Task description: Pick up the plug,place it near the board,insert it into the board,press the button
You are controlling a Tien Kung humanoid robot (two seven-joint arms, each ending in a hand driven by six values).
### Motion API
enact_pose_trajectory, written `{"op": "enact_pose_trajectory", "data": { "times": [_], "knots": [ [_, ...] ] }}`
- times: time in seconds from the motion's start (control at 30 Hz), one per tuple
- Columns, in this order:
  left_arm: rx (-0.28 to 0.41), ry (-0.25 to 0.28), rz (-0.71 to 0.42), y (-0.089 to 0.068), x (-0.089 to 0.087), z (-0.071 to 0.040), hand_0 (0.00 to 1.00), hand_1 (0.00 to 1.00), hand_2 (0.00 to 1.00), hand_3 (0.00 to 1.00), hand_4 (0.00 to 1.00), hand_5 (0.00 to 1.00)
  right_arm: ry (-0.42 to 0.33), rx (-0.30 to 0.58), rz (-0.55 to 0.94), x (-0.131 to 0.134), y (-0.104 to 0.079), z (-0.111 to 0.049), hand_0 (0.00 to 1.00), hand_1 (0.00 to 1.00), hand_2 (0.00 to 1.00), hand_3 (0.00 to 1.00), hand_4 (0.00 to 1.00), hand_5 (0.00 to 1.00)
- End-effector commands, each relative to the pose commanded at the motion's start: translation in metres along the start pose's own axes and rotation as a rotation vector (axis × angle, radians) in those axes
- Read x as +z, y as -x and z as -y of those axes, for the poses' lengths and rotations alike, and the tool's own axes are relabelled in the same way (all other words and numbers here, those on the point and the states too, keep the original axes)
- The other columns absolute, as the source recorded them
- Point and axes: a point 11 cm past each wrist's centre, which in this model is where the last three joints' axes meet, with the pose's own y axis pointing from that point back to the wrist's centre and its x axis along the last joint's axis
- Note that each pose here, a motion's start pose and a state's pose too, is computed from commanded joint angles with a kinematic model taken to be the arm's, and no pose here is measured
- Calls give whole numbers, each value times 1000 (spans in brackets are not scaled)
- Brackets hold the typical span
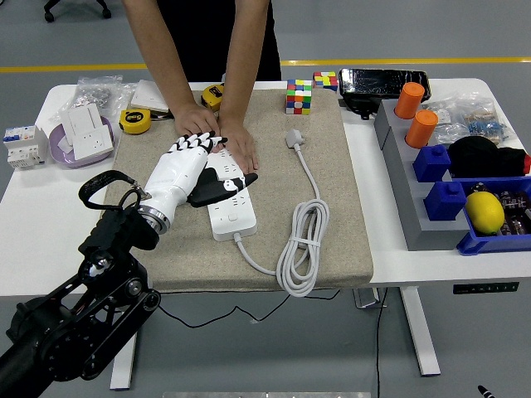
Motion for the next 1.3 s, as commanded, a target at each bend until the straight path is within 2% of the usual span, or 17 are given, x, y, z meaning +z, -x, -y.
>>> {"op": "enact_pose_trajectory", "data": {
  "times": [0.13,0.17,0.33,0.37,0.53,0.57,0.73,0.77,0.87,1.07,1.3],
  "knots": [
    [-33,12,-20,-8,12,-9,998,998,967,911,998,998,3,0,-1,1,0,0,828,761,752,783,998,966],
    [-55,7,-20,-9,14,-12,525,565,576,868,907,582,5,0,-1,2,0,0,828,761,751,783,998,966],
    [-172,-24,40,-12,23,-22,525,565,576,868,907,582,6,0,-3,3,0,0,828,761,751,783,998,966],
    [-190,-27,53,-12,24,-23,229,116,216,845,753,279,5,0,-3,2,0,0,827,761,751,784,998,966],
    [-257,-32,63,-7,28,-27,229,116,216,845,753,279,3,1,-4,1,0,0,827,761,751,784,998,966],
    [-271,-37,65,-4,28,-27,167,58,169,709,582,164,3,1,-4,1,0,0,827,761,752,783,998,966],
    [-382,-73,91,17,20,-28,167,58,169,709,582,164,5,1,-4,2,-1,0,827,761,752,783,998,966],
    [-394,-77,94,21,18,-27,156,52,170,723,487,132,5,2,-4,2,-1,0,827,761,752,783,998,967],
    [-431,-96,112,32,13,-26,156,52,170,723,487,132,4,1,-2,1,0,0,827,761,752,783,998,967],
    [-461,-105,123,46,8,-22,152,53,172,734,447,108,4,1,-2,1,0,0,828,761,752,783,998,967],
    [-440,-116,115,48,4,-15,150,53,172,745,440,109,2,0,-1,0,0,0,828,761,751,783,998,967]
  ]
}}
